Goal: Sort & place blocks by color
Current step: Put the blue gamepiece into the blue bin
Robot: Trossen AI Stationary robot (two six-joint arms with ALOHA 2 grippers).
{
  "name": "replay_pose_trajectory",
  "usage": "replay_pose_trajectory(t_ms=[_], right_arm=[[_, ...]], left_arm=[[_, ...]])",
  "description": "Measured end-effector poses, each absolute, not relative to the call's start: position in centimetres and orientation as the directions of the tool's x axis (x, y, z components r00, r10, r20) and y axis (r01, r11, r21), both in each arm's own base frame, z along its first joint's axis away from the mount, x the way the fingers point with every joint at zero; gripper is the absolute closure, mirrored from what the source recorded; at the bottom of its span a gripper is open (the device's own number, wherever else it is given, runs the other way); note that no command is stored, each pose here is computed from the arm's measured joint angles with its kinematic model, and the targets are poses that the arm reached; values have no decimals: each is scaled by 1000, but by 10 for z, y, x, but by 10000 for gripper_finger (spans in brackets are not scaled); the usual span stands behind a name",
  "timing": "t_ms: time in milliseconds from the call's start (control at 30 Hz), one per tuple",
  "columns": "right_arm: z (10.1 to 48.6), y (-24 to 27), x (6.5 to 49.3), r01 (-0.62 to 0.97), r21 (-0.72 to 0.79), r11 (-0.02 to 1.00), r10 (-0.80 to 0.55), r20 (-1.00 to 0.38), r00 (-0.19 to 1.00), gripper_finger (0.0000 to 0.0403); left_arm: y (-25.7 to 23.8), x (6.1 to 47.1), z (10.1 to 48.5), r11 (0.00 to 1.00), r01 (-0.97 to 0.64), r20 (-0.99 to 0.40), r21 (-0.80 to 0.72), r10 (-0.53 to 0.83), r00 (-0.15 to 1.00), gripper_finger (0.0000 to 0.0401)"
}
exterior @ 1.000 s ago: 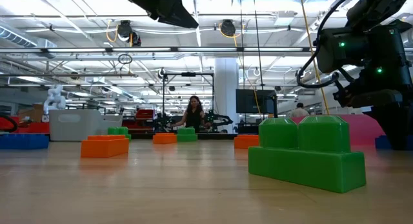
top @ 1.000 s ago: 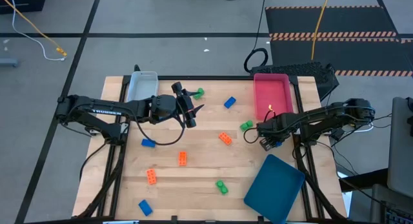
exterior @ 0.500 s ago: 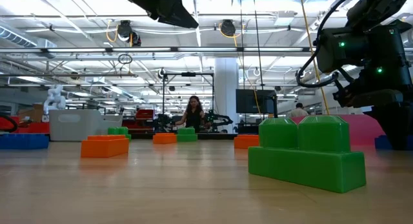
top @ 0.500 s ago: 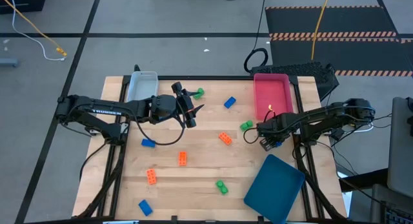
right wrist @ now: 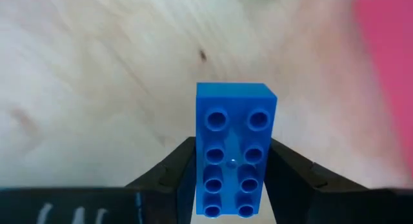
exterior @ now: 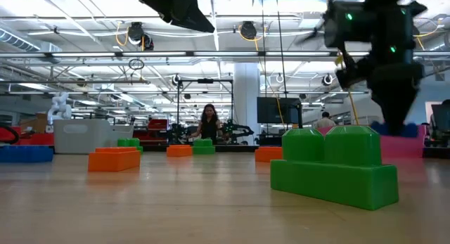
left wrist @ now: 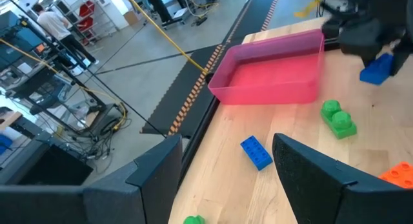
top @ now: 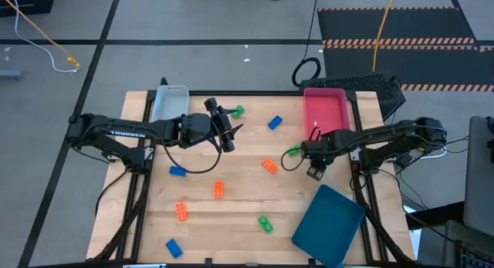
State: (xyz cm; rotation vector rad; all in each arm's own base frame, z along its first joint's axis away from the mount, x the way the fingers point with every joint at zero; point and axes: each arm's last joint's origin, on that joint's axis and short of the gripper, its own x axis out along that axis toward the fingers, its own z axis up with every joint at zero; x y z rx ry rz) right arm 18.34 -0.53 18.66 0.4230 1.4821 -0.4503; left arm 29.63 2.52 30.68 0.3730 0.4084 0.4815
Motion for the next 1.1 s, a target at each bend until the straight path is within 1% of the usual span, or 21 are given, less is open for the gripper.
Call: replay_pose_trajectory(t_ms=[233, 333, 467, 533, 667, 733, 867, 967, 1100], right_arm=[[250, 14, 194, 385, 13, 923, -5, -999, 44, 267], [275, 30, 195, 357, 97, 929, 76, -994, 73, 267], [297, 59, 196, 393, 229, 890, 194, -973, 127, 267], [298, 73, 192, 430, 263, 863, 238, -965, 114, 267], [288, 97, 178, 490, 231, 841, 244, -969, 38, 259], [279, 106, 171, 513, 199, 835, 223, -975, 14, 255], [255, 115, 162, 564, 148, 812, 200, -979, -30, 257], [241, 118, 157, 564, 132, 815, 191, -980, -47, 257], [227, 117, 156, 564, 127, 816, 188, -981, -51, 236]], left_arm=[[25, 296, 306, 827, -374, -290, 420, 513, 808, 157], [25, 295, 305, 830, -373, -306, 414, 513, 802, 157], [25, 295, 304, 833, -375, -315, 407, 513, 798, 157], [25, 295, 303, 833, -374, -320, 407, 513, 796, 157], [25, 295, 303, 834, -378, -320, 401, 515, 796, 157], [25, 295, 303, 835, -380, -320, 397, 514, 796, 157], [25, 295, 303, 837, -386, -320, 388, 515, 796, 157], [25, 295, 303, 837, -386, -319, 387, 515, 796, 157], [25, 295, 303, 839, -389, -319, 381, 514, 796, 157]])
